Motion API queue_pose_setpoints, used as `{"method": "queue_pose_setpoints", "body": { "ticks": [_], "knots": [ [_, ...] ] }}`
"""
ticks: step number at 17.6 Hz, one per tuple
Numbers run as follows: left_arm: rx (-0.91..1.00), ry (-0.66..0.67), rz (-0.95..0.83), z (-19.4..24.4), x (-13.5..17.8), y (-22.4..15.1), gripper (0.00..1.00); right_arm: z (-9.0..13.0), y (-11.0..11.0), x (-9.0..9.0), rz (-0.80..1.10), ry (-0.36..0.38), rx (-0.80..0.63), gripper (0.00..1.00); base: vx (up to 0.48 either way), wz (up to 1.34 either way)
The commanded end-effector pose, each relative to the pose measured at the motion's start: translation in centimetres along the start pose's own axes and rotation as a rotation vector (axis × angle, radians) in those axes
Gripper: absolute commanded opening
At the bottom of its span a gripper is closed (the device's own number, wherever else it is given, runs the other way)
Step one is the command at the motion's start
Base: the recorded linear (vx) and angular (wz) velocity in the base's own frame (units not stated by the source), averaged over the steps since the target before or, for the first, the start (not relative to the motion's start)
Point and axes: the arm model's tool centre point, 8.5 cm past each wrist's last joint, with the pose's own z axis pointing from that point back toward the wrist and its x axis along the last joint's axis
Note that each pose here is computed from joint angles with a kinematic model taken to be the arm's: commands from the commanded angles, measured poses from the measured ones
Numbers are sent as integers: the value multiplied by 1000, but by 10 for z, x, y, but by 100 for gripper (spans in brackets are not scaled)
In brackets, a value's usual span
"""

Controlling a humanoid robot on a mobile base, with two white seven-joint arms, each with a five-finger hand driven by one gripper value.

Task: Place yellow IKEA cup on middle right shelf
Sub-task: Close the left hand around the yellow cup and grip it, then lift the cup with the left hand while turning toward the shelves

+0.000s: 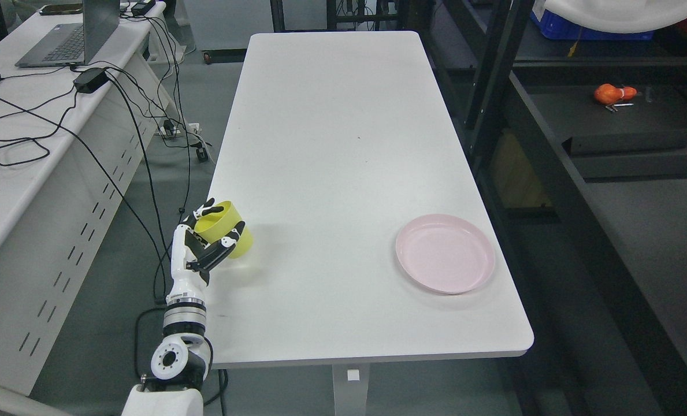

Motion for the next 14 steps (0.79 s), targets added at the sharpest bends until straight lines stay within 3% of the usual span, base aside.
{"method": "queue_pose_setpoints", "body": {
  "ticks": [1,8,14],
  "knots": [
    [-80,-126,4,1,47,-22,0,-1,-10,-9,-3,15,-13,99,0,0],
    [-91,-107,0,2,48,-26,1,-1,-10,-9,-3,15,-13,99,-6,-1],
    [-184,-82,-17,12,37,-57,2,-1,-10,-9,-3,15,-13,99,-114,-35]
  ]
}}
